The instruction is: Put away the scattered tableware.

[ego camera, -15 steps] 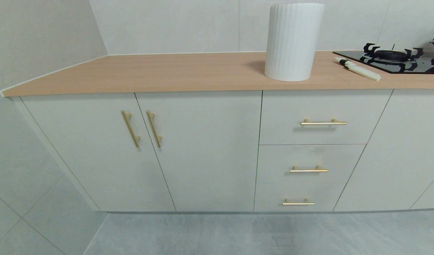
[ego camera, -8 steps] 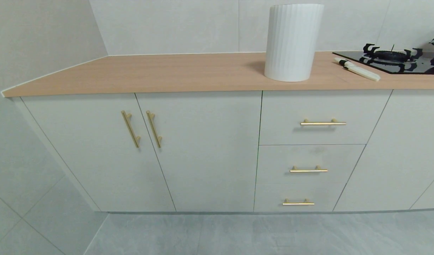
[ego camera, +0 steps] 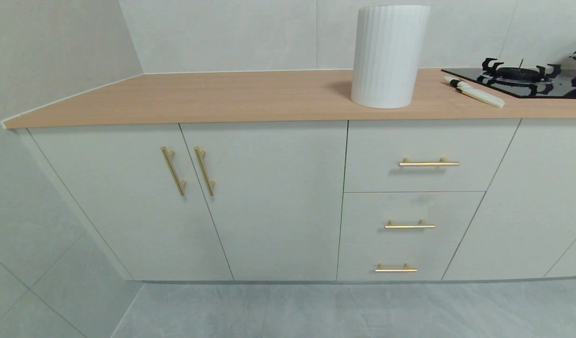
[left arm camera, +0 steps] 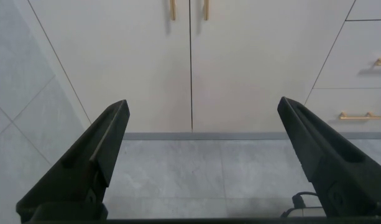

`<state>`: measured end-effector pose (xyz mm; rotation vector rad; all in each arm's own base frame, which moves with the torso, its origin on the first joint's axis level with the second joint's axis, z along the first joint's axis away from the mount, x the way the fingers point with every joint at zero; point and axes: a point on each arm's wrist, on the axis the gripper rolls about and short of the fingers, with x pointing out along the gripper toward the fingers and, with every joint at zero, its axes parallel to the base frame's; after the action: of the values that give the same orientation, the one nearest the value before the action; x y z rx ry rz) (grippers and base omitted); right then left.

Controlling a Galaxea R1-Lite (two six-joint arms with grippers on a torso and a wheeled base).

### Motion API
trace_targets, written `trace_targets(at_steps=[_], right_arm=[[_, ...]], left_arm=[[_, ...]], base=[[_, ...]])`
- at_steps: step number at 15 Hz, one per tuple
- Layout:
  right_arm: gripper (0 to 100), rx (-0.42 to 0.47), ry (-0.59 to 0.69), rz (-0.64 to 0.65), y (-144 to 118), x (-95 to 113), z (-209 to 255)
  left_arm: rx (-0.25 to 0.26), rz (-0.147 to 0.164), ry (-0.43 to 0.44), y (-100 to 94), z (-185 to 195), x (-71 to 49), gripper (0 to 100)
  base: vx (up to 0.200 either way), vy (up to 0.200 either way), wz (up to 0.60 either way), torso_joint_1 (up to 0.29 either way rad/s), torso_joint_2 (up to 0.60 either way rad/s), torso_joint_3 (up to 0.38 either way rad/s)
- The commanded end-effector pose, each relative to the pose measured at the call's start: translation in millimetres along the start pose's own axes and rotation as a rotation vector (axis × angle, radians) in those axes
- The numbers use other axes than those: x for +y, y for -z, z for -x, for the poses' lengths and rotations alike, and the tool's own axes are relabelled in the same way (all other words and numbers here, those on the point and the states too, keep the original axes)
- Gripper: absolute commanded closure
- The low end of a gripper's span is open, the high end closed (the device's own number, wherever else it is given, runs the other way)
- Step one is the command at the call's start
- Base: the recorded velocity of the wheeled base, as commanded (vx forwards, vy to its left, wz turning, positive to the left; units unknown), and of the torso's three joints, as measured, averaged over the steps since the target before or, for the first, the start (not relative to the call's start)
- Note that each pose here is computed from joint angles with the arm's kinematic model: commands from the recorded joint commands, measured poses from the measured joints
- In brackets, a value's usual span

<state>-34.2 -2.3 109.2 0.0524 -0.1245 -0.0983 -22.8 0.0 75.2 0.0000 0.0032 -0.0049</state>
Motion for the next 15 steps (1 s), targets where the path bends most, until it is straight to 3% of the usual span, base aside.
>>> trace_targets(at_steps=[1, 7, 8, 15], right_arm=[[0, 0.045, -0.081, 0.009, 26.6, 1.4, -7.6], [0, 0.081, -0.077, 0.059, 30.5, 1.1, -7.4], [0, 0.136, -0.063, 0.065, 36.0, 0.7, -6.9], [0, 0.120, -0.059, 0.067, 34.4, 0.7, -7.1]], left_arm=[[0.000, 0.000, 0.000, 0.0, 0.0, 0.0, 0], [0.000, 0.000, 0.000, 0.0, 0.0, 0.0, 0], [0.000, 0.000, 0.000, 0.0, 0.0, 0.0, 0], [0.000, 0.000, 0.000, 0.0, 0.0, 0.0, 0]], base=[[0.000, 0.000, 0.00, 0.000, 0.00, 0.000], [0.000, 0.000, 0.00, 0.000, 0.00, 0.000], [0.000, 0.000, 0.00, 0.000, 0.00, 0.000], [0.000, 0.000, 0.00, 0.000, 0.00, 0.000]])
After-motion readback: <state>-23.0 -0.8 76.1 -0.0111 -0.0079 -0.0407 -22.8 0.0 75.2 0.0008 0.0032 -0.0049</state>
